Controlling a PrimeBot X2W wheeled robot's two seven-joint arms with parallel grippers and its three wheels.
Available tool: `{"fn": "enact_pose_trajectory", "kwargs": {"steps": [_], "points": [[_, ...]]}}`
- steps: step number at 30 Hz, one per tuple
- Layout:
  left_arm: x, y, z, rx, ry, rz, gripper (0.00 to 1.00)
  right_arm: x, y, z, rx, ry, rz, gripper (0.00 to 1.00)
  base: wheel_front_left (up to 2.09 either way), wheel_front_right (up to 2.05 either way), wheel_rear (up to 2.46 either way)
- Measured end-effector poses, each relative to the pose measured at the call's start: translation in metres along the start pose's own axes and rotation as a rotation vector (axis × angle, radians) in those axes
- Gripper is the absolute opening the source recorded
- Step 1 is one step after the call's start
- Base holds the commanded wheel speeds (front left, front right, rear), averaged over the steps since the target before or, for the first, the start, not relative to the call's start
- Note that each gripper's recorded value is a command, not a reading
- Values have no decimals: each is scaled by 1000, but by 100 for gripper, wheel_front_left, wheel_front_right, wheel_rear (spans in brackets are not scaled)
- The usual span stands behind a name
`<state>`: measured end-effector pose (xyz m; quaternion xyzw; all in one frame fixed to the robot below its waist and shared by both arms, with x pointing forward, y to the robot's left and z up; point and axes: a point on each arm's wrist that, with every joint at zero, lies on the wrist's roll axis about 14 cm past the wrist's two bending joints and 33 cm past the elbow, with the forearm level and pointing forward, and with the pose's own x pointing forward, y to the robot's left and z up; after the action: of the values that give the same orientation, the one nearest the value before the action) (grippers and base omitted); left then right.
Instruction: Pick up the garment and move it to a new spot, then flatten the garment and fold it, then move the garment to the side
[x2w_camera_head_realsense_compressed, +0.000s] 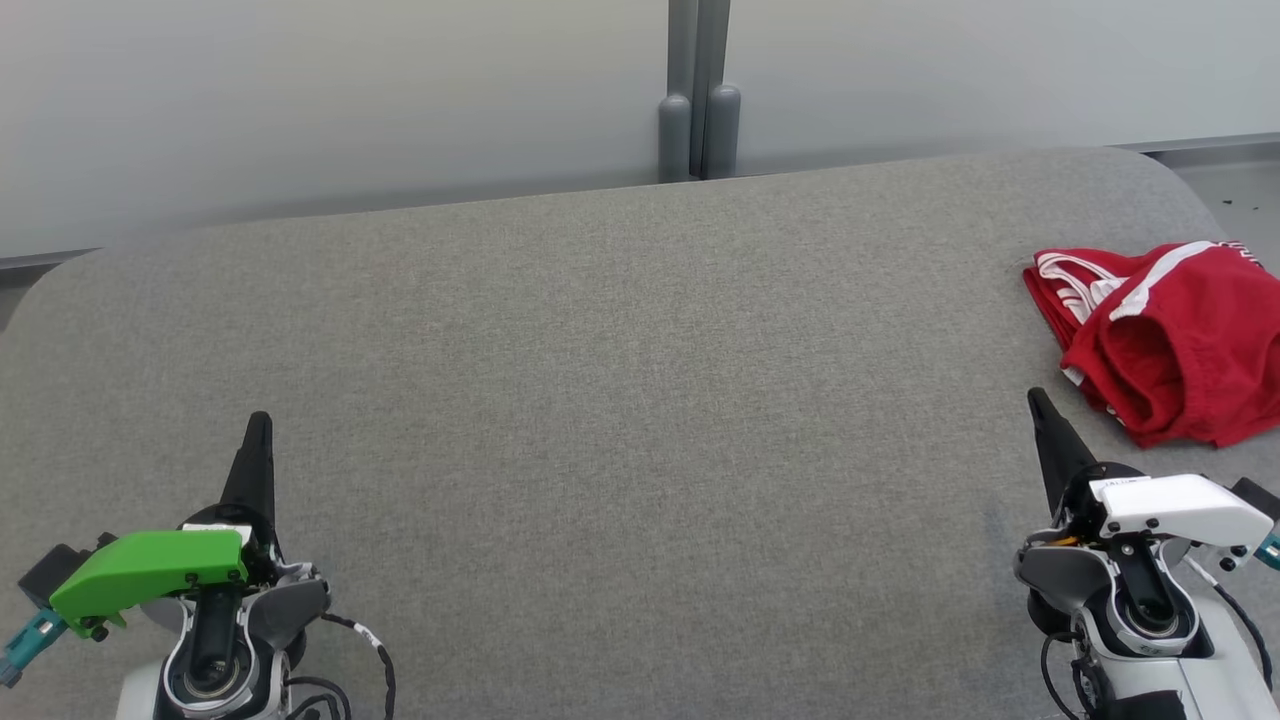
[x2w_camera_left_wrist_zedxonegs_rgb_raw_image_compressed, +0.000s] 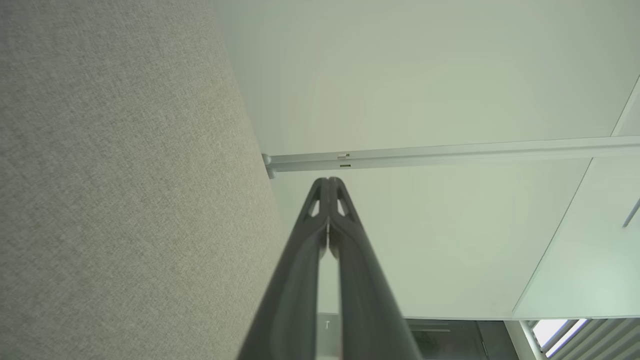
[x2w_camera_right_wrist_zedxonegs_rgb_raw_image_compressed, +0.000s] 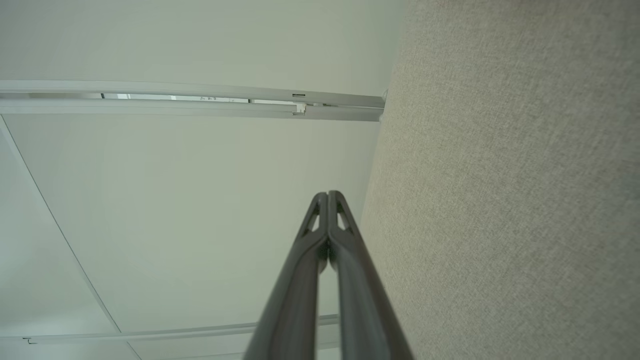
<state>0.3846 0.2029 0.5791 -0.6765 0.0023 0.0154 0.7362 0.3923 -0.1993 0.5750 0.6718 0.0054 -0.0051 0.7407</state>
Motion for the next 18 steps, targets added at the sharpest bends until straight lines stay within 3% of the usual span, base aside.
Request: {"fn": "enact_pose_trajectory", "kwargs": {"steps": [18], "points": [[7, -7, -4, -82, 19, -19, 0, 4, 5, 2, 101, 1, 17, 0, 0, 0, 0]]}}
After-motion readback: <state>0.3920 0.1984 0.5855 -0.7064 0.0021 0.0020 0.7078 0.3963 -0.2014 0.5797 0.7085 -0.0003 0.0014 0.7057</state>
